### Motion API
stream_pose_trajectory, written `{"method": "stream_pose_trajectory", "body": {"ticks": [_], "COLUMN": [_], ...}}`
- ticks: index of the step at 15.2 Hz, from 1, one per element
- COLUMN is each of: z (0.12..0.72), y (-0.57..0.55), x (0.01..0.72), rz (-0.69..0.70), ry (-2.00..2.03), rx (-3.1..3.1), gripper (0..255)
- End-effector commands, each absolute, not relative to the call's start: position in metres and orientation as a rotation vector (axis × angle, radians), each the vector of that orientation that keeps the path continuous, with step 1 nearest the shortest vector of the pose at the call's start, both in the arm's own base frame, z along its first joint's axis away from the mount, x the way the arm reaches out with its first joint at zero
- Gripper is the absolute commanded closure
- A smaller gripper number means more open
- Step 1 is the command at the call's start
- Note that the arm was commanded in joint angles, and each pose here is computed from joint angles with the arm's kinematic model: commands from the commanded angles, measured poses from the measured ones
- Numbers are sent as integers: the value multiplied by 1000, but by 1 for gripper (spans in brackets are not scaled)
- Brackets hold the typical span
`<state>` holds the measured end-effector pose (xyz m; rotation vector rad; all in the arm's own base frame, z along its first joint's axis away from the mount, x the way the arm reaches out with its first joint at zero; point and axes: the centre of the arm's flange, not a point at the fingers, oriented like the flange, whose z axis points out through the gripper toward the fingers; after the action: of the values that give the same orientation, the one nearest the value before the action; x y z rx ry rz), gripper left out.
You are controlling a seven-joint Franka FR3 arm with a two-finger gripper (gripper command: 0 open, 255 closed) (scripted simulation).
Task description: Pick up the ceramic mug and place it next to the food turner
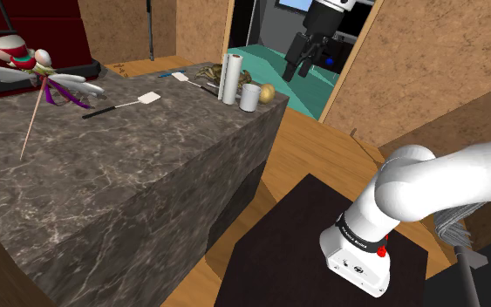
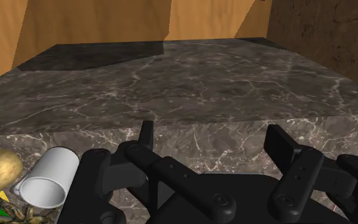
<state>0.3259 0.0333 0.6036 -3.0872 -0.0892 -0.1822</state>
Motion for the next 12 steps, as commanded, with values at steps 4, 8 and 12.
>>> {"method": "stream_pose_trajectory", "body": {"ticks": [4, 8, 12], "z": [585, 561, 537], "y": [15, -9, -34], "x": [356, 396, 436], "rz": [-169, -151, -133], "ry": [-92, -95, -98], "rx": [-3099, -3114, -3130], "gripper": [0, 0, 0]}}
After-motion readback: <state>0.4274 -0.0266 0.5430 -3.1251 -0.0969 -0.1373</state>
